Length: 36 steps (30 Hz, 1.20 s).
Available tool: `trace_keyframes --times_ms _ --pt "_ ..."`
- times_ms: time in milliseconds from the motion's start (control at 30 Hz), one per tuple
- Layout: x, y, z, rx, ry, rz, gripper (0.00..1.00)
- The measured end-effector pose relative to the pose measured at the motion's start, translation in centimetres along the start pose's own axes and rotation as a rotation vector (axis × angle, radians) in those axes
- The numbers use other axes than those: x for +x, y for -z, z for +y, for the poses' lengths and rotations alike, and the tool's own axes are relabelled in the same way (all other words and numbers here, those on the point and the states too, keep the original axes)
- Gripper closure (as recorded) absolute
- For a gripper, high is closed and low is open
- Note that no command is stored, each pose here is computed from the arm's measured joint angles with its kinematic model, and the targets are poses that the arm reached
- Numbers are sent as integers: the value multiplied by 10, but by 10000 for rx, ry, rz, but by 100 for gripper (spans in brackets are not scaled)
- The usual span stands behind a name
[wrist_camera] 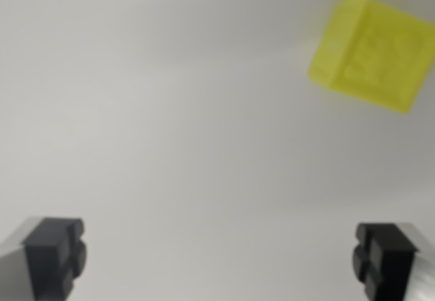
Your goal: Pick yellow cube
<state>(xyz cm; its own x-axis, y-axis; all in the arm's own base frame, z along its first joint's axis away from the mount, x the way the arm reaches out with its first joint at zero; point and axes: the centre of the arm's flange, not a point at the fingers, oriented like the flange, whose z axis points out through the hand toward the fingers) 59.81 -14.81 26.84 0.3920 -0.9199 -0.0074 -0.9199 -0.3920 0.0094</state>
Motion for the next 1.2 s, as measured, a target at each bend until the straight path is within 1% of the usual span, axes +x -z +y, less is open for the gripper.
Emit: trace_keyframes --times_ms 67,267,333,533,700,767,833,900,1200 --pt "5 -5 1 9 -118 5 0" --pt "19 -20 6 15 -473 6 0" --pt "23 -25 7 24 -590 12 0" --pt "37 -40 11 32 -947 13 0" --pt "49 -52 14 47 -1242 22 0" --pt "54 -57 16 46 -1360 20 0" --pt "58 -62 17 57 -1476 27 0" --pt "63 -67 19 56 -1593 24 0" --pt "84 -90 25 76 -2121 35 0"
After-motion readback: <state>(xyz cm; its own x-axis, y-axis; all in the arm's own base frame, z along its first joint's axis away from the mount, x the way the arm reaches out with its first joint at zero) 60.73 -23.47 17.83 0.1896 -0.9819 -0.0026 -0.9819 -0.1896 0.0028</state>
